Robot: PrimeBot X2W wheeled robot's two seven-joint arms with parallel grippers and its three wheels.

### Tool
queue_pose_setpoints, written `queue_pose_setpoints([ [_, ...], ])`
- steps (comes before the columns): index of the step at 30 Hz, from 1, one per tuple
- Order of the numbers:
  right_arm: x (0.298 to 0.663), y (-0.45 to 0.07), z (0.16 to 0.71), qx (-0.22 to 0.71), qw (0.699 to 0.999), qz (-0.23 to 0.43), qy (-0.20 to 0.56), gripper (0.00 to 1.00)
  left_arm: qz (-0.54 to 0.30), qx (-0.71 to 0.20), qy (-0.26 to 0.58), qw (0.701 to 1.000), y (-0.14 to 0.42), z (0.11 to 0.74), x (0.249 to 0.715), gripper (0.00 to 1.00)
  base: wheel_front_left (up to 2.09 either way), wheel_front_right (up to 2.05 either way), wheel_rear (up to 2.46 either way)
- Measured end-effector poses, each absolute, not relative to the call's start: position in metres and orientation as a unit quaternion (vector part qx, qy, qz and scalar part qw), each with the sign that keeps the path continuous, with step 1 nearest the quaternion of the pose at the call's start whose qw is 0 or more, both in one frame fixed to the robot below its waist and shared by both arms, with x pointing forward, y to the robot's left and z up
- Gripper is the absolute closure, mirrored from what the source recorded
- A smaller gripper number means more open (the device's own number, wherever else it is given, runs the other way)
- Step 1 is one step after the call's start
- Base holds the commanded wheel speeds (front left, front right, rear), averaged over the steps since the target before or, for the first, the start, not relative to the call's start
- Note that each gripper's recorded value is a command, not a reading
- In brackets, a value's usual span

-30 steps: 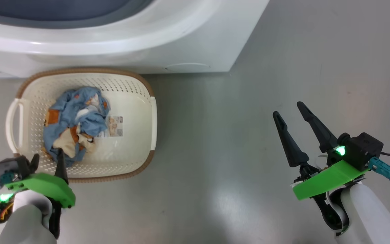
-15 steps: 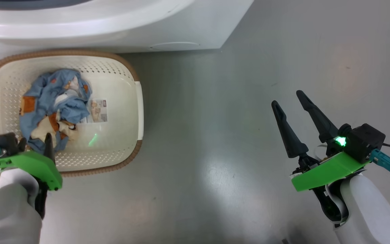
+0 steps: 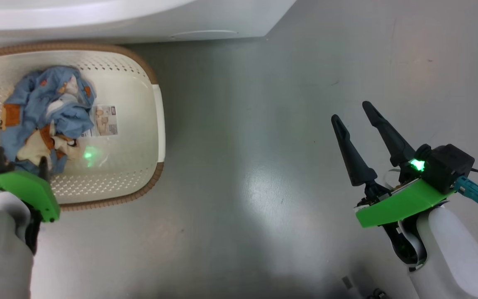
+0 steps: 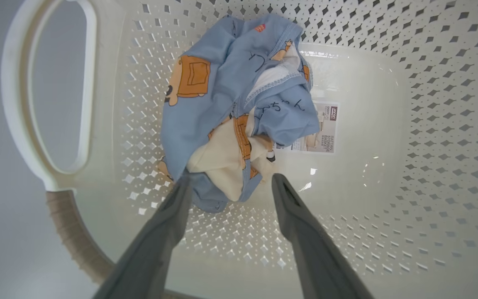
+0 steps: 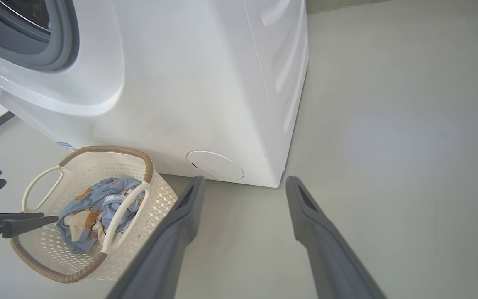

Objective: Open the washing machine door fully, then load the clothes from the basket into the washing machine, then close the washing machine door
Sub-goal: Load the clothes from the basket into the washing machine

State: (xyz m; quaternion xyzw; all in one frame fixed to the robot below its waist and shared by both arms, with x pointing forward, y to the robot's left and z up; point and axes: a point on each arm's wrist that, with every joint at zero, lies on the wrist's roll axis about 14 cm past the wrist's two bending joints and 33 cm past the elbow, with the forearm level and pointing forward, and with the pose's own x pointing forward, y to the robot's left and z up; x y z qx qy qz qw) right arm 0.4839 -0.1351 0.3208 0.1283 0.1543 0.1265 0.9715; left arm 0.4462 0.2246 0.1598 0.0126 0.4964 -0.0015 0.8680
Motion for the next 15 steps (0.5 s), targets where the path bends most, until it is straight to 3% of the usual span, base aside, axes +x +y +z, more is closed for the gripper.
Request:
queue_pose_setpoints([
  [15, 0.489, -0.137, 0.303, 0.125, 0.97, 0.125, 0.165, 0.0, -0.005, 0.025, 0.518, 0.855, 0.224, 0.136, 0.45, 0.0, 0.0, 0.0, 0.0],
])
